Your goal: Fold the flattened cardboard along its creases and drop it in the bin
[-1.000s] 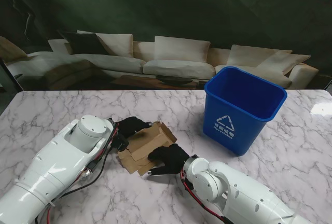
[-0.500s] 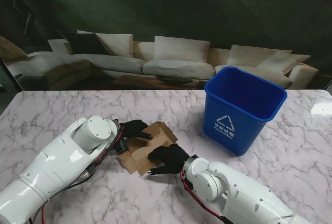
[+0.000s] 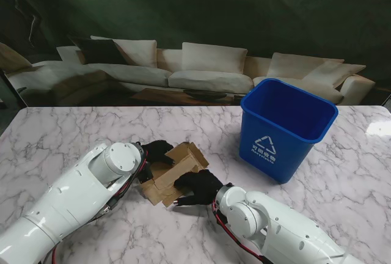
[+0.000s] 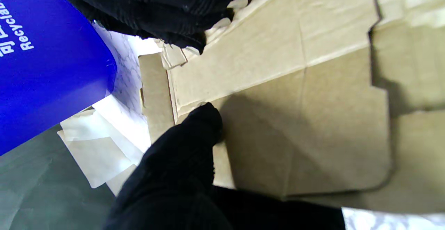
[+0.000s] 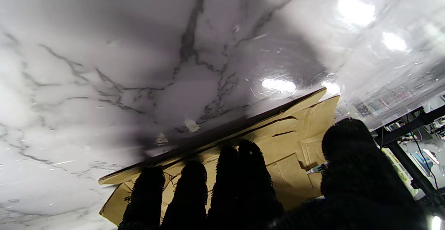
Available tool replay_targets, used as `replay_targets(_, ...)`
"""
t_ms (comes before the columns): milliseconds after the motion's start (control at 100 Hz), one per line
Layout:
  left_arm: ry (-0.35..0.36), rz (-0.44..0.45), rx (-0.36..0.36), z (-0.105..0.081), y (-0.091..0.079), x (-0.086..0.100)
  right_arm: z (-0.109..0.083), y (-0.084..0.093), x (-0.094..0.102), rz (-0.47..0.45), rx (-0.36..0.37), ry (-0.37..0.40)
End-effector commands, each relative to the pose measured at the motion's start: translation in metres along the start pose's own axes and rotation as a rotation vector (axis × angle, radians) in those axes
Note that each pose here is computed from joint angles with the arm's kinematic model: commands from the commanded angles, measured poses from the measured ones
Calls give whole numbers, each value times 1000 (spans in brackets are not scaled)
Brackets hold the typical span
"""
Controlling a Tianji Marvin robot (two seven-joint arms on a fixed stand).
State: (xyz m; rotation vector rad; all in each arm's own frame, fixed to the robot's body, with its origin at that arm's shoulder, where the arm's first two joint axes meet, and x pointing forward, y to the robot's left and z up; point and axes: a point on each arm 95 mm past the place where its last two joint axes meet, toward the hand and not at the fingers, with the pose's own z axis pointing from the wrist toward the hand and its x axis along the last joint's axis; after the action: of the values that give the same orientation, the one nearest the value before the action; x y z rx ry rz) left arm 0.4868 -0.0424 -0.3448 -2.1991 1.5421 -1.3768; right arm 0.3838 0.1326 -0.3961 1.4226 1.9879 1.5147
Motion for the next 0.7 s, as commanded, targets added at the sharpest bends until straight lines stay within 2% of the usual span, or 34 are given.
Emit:
replay_targets(0,27,4,-23,1,16,7,-8,-34,-16,19,78,-49)
replay_targets(250,61,5,84,-15,2,0,-26,-13,-4,70,-40,2)
replay_targets(390,77,-20,173,-25,-12,-6,-40,2,5,140,-129,73)
replay_targets(520,102,-23,230,-37,-20,-9,-52,15,10,156,-220,126)
replay_targets(590,126,-32,266,-44,-23,-7,-57,20,14,218,-254,168)
replay_targets(690,163,-24,309,-54,-28,-1,-64,23,19,304,-264,192)
